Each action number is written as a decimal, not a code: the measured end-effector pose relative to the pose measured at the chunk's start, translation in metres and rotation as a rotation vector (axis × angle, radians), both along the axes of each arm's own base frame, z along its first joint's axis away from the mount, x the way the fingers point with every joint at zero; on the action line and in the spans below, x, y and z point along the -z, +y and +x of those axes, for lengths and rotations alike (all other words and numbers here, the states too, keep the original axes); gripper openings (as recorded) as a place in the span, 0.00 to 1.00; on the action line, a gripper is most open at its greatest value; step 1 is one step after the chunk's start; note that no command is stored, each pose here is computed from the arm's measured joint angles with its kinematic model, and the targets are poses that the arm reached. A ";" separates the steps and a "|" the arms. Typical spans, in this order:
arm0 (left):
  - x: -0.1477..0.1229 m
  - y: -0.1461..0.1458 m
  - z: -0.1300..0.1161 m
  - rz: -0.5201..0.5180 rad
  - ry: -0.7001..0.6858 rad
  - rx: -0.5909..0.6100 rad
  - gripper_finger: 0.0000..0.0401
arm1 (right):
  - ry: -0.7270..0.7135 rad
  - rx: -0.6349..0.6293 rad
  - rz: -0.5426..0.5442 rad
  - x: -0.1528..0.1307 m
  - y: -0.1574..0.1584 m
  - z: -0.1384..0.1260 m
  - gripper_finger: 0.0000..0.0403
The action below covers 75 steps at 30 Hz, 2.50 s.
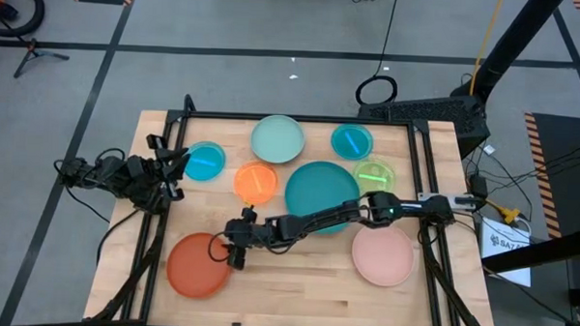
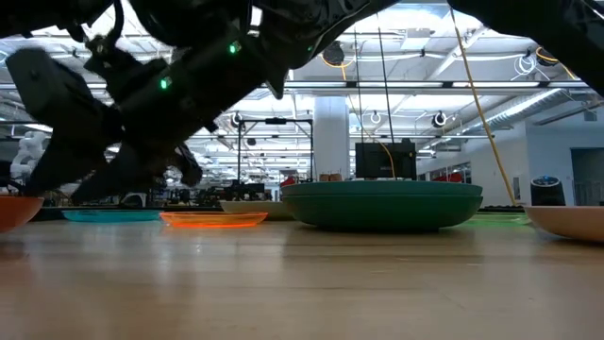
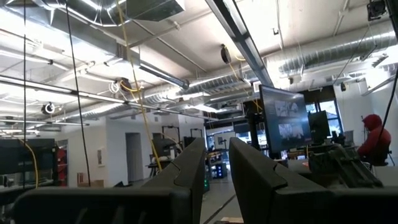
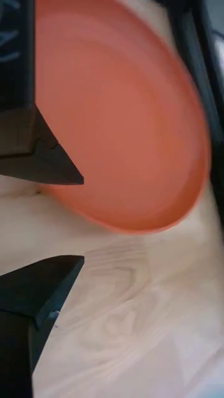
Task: Stack plastic plates
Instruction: Stack the dark orange plate on top of the dark blue plate
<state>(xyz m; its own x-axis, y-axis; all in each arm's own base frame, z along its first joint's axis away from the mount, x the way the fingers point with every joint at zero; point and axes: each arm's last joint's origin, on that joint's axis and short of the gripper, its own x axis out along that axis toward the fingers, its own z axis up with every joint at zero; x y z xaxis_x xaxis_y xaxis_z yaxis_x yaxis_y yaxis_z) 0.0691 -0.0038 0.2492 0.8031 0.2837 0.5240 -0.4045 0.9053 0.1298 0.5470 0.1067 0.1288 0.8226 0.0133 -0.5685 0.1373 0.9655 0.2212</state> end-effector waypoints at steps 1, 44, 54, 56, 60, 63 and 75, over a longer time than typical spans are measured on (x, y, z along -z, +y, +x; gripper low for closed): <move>0.000 0.000 0.000 0.000 -0.001 0.000 0.20 | 0.007 -0.002 0.006 0.002 0.000 0.000 0.47; 0.000 0.000 0.000 -0.002 -0.003 0.001 0.20 | -0.013 0.024 0.084 0.006 -0.015 0.005 0.01; 0.000 0.000 0.000 -0.006 0.002 0.004 0.20 | -0.024 -0.076 0.033 -0.033 -0.018 -0.001 0.01; 0.000 0.000 0.000 -0.006 0.001 0.005 0.20 | 0.008 -0.096 0.022 -0.043 -0.021 -0.006 0.00; 0.000 0.000 0.000 -0.007 0.001 0.005 0.20 | 0.086 -0.123 -0.022 -0.065 -0.025 -0.019 0.00; 0.000 0.000 0.000 -0.007 0.001 0.005 0.20 | 0.150 -0.135 -0.044 -0.087 -0.028 -0.033 0.00; 0.000 0.000 0.000 -0.008 0.001 0.006 0.20 | 0.361 -0.070 -0.135 -0.150 -0.042 -0.088 0.00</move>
<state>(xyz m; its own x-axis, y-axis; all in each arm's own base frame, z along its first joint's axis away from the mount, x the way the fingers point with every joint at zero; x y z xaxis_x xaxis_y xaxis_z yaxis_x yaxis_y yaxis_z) 0.0693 -0.0038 0.2488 0.8055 0.2831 0.5207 -0.3989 0.9087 0.1232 0.4589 0.0649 0.2791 0.5695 -0.0320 -0.8214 0.1156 0.9924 0.0414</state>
